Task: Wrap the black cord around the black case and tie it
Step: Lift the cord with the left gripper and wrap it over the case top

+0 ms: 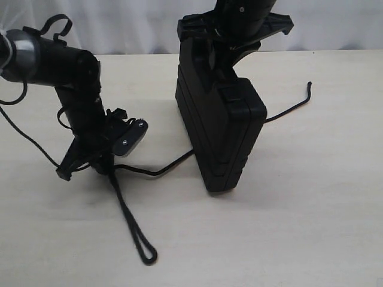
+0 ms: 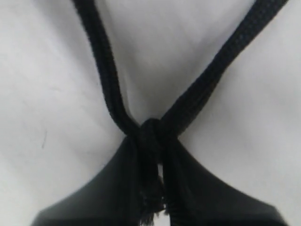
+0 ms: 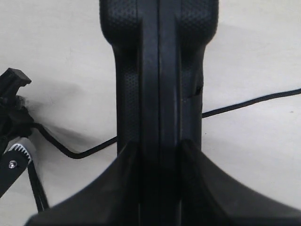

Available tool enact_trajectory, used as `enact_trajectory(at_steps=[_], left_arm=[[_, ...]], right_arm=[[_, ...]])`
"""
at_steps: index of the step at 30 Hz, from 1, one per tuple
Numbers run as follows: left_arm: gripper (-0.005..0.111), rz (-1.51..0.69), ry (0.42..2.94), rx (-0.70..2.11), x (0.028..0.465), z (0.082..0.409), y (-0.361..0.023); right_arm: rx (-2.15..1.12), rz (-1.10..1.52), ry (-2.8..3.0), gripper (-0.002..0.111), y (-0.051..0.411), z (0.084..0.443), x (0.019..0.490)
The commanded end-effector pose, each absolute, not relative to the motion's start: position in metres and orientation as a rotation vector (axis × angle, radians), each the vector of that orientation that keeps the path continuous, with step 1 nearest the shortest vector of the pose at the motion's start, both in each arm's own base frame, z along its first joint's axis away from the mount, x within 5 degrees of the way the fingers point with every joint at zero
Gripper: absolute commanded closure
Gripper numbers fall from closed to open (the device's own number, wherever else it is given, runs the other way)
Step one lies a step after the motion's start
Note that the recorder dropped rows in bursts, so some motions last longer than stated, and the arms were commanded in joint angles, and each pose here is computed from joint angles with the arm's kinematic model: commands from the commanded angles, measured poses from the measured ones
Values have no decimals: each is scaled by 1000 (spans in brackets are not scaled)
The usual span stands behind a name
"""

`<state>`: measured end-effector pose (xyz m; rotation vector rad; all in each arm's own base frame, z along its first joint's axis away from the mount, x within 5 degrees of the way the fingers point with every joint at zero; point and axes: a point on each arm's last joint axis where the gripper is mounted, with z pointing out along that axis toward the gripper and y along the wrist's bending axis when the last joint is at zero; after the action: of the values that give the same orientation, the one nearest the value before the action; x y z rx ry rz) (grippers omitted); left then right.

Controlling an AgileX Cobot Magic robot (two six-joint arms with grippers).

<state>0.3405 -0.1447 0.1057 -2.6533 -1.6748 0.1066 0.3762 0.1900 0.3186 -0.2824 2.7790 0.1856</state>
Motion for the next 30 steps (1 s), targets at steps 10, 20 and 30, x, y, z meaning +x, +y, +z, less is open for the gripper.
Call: enact_trajectory(at_steps=[10,20,30], left_arm=[[107,722,-2599,-1917,347,136,-126],[107,1173,-3044,-1391,371,169,-77],[107,1153,-3241,-1151,384,170,-75]], right_arm=[[-307,184,2720,104,188,331,374],[-307,184,2720,104,188,331,374],[-307,184,2720,104,188,331,374]])
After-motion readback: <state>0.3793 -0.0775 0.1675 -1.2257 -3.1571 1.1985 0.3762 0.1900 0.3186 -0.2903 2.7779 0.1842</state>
